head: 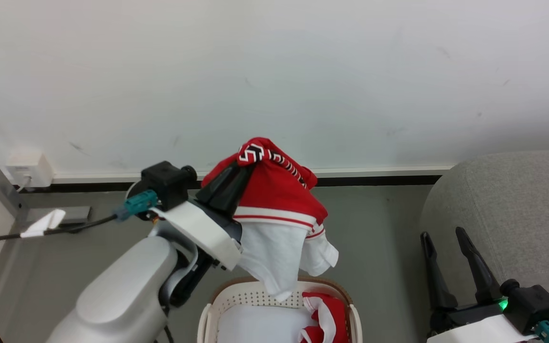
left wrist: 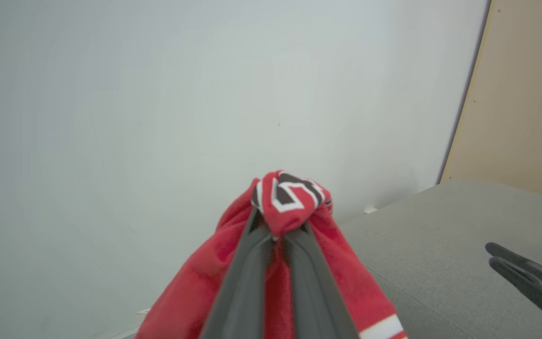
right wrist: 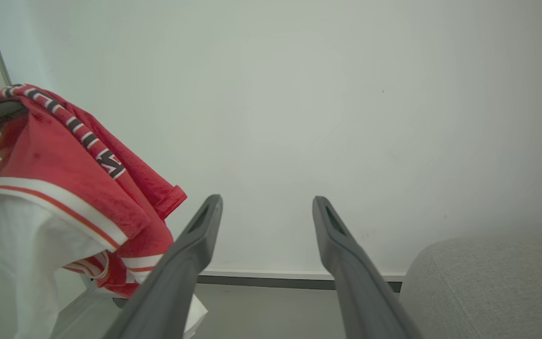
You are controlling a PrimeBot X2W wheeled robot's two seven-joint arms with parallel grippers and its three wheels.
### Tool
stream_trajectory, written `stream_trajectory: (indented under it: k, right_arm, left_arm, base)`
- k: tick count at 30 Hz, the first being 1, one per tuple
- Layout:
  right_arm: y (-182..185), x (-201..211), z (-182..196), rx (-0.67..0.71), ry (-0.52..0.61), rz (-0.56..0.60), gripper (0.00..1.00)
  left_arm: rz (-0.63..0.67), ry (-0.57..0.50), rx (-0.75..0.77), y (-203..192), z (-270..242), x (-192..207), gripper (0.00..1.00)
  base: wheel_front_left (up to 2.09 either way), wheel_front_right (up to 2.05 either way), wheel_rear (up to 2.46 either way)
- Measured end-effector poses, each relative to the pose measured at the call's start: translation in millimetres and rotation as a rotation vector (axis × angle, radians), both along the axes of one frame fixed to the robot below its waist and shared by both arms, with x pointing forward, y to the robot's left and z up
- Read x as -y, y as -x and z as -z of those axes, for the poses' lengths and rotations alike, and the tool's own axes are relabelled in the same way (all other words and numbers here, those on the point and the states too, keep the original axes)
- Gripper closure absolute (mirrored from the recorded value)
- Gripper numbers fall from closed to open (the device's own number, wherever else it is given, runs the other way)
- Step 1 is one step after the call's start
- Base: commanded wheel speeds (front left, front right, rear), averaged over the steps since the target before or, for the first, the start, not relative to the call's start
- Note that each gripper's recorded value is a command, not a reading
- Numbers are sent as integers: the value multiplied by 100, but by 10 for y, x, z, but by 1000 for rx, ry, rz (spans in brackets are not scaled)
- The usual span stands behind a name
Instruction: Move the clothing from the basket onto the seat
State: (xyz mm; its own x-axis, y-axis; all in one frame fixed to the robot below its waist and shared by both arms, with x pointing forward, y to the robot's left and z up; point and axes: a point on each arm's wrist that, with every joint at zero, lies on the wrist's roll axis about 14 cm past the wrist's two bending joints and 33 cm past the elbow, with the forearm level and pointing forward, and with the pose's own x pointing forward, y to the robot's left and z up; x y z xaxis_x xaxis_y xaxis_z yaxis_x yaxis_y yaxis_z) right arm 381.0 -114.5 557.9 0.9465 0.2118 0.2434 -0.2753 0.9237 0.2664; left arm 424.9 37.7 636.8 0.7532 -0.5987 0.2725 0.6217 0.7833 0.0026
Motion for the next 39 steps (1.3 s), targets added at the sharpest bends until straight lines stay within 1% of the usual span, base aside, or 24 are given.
stream_trajectory:
  k: [3, 6, 14, 19, 27, 35, 39]
  right_arm:
    - [5, -69, 0, -1, -8, -21, 0]
    - [8, -121, 0, -3, -17, -38, 0]
    - [8, -309, 43, -15, -13, -94, 0]
    - [20, -543, 102, -26, 26, -164, 0]
    - [18, -912, 261, -61, 107, -277, 0]
    - [8, -1354, 378, -83, 190, -416, 0]
    - [-19, -1522, 354, -66, 233, -464, 0]
  left_arm:
    - [-18, 31, 51, -10, -219, -71, 100]
    - [-34, 49, 78, -19, -332, -133, 100]
    - [-42, 68, 90, -18, -372, -194, 100]
    - [-44, 76, 80, 8, -335, -203, 100]
    - [-4, 82, 57, 172, -243, -91, 100]
    - [25, 61, 29, 381, -128, -6, 100]
    - [39, 45, 14, 496, -75, 32, 100]
  base:
    - [0, 0, 0]
    - [0, 0, 0]
    - [0, 0, 0]
    - [0, 0, 0]
    - [0, 0, 0]
    - [0, 0, 0]
    - [0, 0, 0]
